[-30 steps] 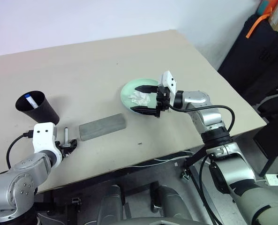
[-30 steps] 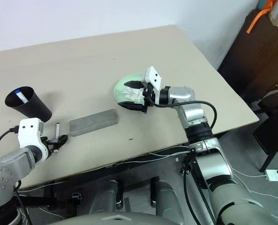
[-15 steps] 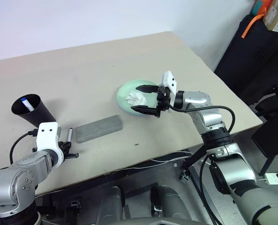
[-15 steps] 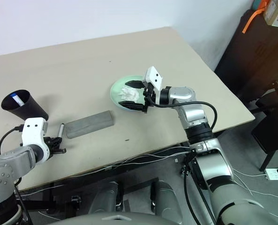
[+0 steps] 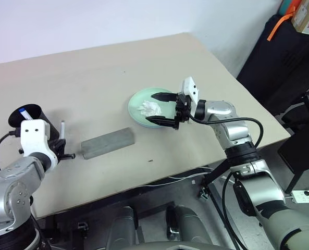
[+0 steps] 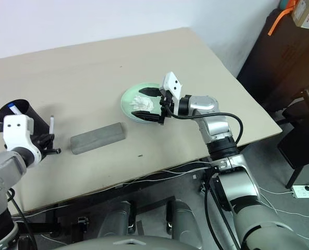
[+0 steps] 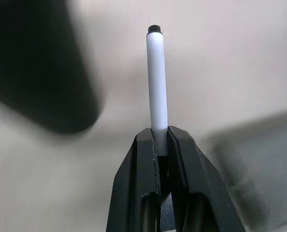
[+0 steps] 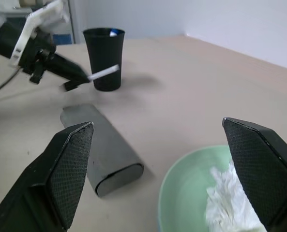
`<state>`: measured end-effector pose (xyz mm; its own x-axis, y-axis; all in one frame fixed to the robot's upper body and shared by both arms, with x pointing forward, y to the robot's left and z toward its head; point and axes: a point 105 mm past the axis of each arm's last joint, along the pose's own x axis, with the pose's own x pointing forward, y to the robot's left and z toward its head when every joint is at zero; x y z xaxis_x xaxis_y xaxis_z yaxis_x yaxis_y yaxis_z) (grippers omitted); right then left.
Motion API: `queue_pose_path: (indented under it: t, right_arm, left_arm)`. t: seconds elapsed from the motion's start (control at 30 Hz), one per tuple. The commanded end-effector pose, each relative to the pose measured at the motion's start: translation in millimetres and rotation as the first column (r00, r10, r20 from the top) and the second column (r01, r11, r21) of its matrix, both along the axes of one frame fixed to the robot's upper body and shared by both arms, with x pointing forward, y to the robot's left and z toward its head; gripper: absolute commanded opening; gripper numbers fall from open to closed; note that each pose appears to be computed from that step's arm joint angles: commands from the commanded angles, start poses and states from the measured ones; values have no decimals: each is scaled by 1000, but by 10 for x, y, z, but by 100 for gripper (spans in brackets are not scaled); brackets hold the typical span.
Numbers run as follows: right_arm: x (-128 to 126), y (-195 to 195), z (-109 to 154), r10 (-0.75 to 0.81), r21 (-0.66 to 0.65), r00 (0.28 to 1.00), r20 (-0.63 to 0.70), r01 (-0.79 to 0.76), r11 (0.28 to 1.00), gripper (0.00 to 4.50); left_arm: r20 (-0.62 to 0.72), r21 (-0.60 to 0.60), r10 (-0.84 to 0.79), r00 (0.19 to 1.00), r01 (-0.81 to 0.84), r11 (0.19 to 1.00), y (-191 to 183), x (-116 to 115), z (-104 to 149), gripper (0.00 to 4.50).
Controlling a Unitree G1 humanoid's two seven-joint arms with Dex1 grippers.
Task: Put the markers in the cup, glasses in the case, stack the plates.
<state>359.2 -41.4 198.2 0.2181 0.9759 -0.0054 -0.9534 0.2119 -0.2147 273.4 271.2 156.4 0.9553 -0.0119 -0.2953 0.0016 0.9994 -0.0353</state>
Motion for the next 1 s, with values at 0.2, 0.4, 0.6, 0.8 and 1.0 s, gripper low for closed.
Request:
queue_pose_path:
  t: [0.2,0.4,0.6,0.8,1.0]
  right_arm:
    - [-128,47,291,68,127,997,37,-72,989,450]
    - [-190,114,337,142,189,989,-41,-132,973,450]
    - [-246,101,387,169,215,986,-1,-165,963,450]
    - [-217,79,388,148,225,989,-18,-141,964,450]
    - [-182,58,374,114,219,993,-9,-109,970,450]
  left_arm:
    - [479,145,-190,857,137,980,-107,-85,850,1]
    - [614,173,-131,778,30,985,58,-135,1087,1]
    - [623,198,-133,770,8,980,70,-109,1111,1]
    - [609,188,-139,781,28,982,80,-101,1119,1]
    - [653,164,-46,756,-82,983,294,-55,1248,1]
